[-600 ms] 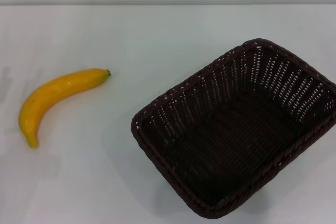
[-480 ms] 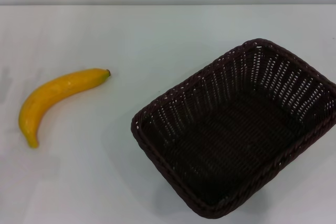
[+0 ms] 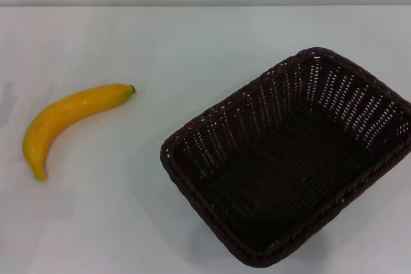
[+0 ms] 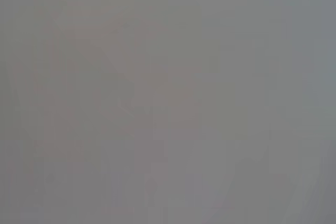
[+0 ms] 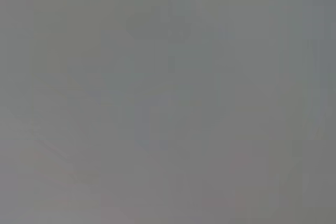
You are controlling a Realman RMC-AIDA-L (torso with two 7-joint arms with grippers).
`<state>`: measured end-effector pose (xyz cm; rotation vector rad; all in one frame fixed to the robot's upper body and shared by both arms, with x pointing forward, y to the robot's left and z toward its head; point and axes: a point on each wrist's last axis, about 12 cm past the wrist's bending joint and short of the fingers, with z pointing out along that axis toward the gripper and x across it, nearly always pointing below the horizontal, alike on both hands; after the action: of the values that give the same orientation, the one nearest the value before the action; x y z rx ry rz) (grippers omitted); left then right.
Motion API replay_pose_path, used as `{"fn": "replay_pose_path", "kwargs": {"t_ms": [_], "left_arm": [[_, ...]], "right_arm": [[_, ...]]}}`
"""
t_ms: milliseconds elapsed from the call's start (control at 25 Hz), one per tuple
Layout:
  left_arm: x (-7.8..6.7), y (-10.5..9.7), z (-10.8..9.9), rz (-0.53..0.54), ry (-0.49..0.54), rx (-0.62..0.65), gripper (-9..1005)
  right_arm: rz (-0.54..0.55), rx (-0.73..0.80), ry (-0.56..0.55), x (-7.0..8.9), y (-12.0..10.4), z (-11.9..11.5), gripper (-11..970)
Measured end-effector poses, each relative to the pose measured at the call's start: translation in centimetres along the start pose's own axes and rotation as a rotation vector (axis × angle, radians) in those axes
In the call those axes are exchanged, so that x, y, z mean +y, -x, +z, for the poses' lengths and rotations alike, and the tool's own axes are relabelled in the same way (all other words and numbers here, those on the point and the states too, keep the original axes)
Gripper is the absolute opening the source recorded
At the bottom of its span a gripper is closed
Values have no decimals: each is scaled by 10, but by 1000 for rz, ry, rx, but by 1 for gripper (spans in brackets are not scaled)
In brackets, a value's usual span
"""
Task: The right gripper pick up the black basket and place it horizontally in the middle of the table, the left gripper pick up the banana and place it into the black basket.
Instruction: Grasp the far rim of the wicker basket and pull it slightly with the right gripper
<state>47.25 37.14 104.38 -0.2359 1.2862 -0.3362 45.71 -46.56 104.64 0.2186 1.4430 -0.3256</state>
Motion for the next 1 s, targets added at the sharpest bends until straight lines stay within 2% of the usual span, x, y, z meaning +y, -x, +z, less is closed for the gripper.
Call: {"fn": "replay_pose_path", "kwargs": {"t_ms": [240,440,560,640,800,1000], "left_arm": [[-1,0,1,-7,-13,4,861],[-3,0,-1,0,-45,14,861],[-4,2,-2,1,-63,5,861],[-4,4,-2,3,-75,1,861],[0,9,-3,22,-94,9,861],[8,19,-5,25,-105,14,861]], "right_arm": [[-18,-10,204,3,18,11,718],[35,22,413,2,54,31,693],[68,69,534,8,80,44,681],[60,96,602,14,98,54,682],[1,184,715,37,134,74,685],[-106,379,811,79,180,94,686]]}}
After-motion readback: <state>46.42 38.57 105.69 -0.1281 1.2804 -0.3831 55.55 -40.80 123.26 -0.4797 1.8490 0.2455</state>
